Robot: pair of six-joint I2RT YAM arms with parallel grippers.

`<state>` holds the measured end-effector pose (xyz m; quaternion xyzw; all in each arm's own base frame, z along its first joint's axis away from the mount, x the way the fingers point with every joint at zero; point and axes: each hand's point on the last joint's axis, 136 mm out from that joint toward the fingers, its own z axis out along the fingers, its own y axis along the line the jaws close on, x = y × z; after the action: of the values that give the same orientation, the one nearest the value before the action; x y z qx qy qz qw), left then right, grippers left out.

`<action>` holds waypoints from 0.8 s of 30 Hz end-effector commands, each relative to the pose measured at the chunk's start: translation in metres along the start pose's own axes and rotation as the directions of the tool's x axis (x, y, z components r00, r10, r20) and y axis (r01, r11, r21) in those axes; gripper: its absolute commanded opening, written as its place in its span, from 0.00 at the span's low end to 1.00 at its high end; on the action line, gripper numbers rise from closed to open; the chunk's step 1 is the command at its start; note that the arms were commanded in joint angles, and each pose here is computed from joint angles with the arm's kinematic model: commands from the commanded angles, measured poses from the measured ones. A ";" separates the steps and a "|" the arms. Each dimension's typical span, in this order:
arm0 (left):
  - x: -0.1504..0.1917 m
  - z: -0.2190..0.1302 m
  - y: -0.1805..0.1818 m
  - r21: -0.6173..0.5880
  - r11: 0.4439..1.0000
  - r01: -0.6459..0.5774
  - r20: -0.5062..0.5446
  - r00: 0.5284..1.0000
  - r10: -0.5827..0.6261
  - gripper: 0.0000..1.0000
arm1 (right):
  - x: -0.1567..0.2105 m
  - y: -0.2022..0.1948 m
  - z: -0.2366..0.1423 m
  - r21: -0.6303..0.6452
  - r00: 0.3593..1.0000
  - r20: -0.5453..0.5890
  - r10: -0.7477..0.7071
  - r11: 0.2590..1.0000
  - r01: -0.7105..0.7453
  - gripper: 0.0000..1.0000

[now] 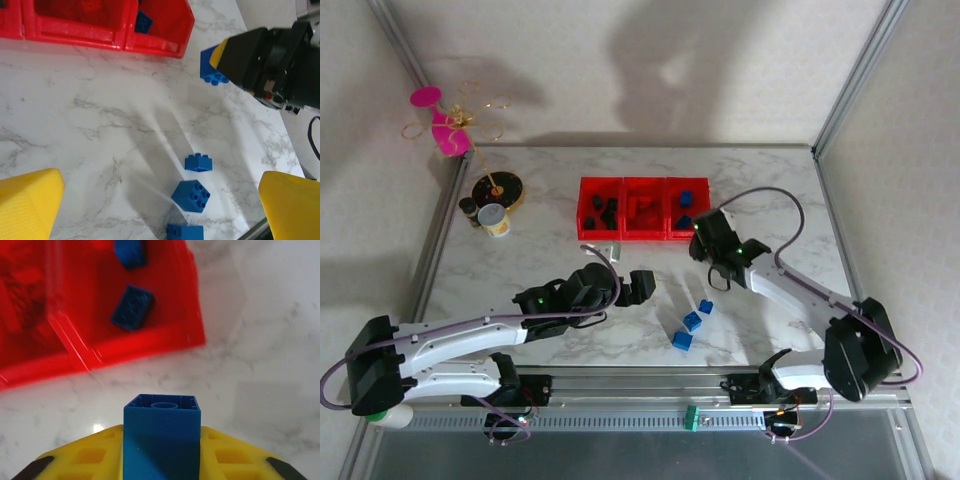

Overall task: Sort the legos into containers by color
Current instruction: Pick up the lego from the middle-right of the table, then place the lego in the container.

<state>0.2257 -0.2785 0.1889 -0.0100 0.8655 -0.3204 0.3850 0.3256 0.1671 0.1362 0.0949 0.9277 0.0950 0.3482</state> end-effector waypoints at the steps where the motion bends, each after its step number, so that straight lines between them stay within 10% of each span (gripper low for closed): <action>1: -0.030 -0.005 -0.004 -0.004 1.000 0.010 0.081 0.997 -0.010 1.00 | -0.032 0.014 0.016 -0.002 0.998 0.062 -0.033 0.999 0.033 0.31; 24: -0.061 0.008 0.034 -0.087 0.993 0.085 0.117 0.990 -0.074 0.99 | -0.108 0.050 0.139 0.043 0.993 0.081 -0.087 0.996 0.084 0.54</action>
<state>0.2775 -0.2399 0.1856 -0.0798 0.8670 -0.2811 0.4037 0.4967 0.2036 0.0996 0.0683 0.9218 0.0590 0.3771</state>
